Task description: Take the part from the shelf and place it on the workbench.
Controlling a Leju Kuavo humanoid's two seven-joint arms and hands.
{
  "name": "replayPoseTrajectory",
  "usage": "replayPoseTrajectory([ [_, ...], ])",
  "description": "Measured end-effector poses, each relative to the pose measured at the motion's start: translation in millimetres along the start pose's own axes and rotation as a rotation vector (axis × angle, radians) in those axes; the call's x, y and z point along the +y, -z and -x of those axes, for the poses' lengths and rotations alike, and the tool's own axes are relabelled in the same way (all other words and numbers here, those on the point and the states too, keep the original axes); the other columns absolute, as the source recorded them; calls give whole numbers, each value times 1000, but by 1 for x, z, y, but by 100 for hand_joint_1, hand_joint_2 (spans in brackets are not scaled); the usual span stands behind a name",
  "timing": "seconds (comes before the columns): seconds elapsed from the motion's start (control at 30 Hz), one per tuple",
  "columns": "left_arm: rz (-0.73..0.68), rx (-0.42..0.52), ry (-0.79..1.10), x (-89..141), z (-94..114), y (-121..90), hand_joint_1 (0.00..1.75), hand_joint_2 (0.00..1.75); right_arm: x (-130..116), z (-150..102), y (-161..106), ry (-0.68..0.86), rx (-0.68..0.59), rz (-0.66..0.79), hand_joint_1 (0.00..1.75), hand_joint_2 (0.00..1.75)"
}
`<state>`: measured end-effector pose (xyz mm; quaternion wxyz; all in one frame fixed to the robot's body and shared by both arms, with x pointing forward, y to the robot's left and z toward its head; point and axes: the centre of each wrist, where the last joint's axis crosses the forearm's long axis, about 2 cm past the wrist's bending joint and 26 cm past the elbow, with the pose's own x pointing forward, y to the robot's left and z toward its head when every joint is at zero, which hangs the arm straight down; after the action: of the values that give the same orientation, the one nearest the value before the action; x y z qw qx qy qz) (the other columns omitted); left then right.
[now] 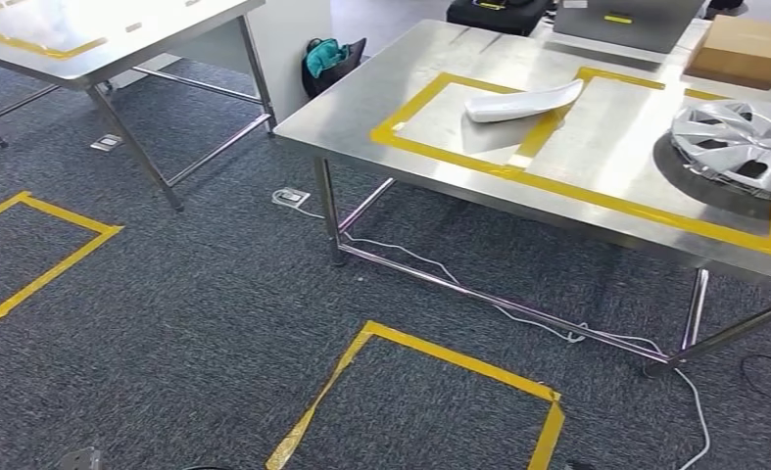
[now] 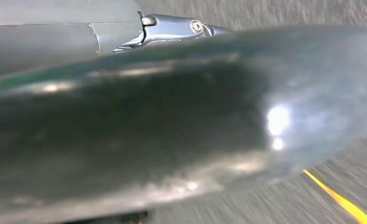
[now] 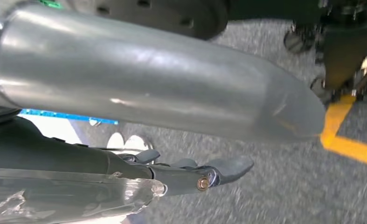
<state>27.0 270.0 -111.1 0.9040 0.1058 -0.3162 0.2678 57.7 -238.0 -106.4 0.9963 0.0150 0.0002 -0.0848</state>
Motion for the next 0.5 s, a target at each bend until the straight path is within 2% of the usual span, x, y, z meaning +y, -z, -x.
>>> replayPoseTrajectory([
  [0.1,92,-79,-185,-1,-1,1,0,0,-2,-2,0,39,-3,-18,0,0],
  [0.2,129,-120,-280,1,-4,3,0,0,-6,-10,-1,81,-25,-31,0,0],
  [0.33,101,-123,-291,2,-5,4,0,0,-8,-29,-5,107,-73,-26,0,0],
  [0.5,59,-123,-278,4,-3,3,0,0,-7,-38,-7,124,-95,-22,0,0],
])
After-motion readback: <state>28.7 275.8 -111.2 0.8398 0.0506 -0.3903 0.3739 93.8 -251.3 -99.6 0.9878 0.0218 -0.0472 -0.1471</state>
